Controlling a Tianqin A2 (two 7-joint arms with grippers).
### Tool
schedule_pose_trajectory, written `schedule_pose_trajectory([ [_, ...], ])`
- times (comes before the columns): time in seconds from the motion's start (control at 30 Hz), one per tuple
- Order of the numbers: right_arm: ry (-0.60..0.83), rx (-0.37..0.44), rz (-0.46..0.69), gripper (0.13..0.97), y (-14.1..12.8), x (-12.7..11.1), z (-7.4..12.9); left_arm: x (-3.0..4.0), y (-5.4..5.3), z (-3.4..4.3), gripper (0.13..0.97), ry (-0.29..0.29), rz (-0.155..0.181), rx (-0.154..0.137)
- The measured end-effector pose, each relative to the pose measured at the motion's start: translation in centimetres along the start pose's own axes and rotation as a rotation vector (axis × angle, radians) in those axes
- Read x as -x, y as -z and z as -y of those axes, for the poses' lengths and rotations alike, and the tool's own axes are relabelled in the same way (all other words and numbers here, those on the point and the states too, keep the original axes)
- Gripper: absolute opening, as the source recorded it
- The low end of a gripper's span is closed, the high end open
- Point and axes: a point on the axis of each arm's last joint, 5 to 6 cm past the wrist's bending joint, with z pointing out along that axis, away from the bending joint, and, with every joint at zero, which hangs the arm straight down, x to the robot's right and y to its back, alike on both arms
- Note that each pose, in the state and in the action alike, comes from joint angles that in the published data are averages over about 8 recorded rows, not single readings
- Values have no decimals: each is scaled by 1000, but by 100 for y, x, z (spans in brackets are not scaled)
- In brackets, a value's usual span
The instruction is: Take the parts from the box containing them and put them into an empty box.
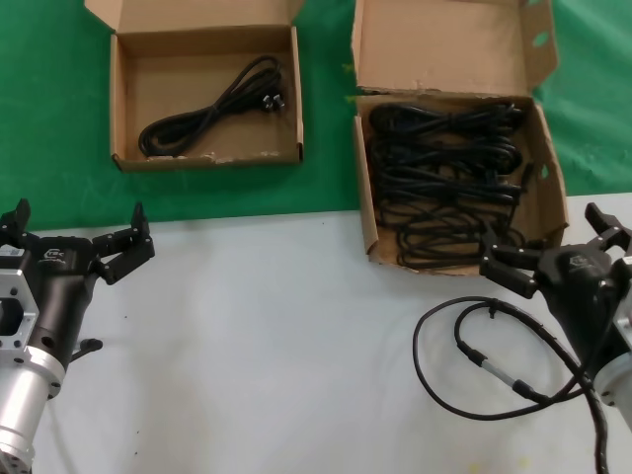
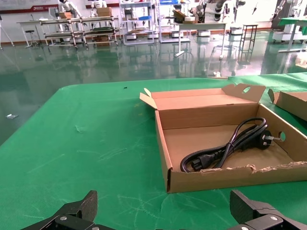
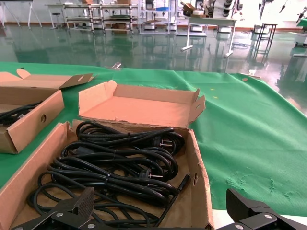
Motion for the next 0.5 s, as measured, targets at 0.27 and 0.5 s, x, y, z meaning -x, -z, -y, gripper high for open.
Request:
schedule_pose_trajectory([
  [0.27,0,0,0,966,0,0,0,0,0,0,966,0,0,0],
  [0.5,0,0,0,966,0,0,0,0,0,0,966,0,0,0],
])
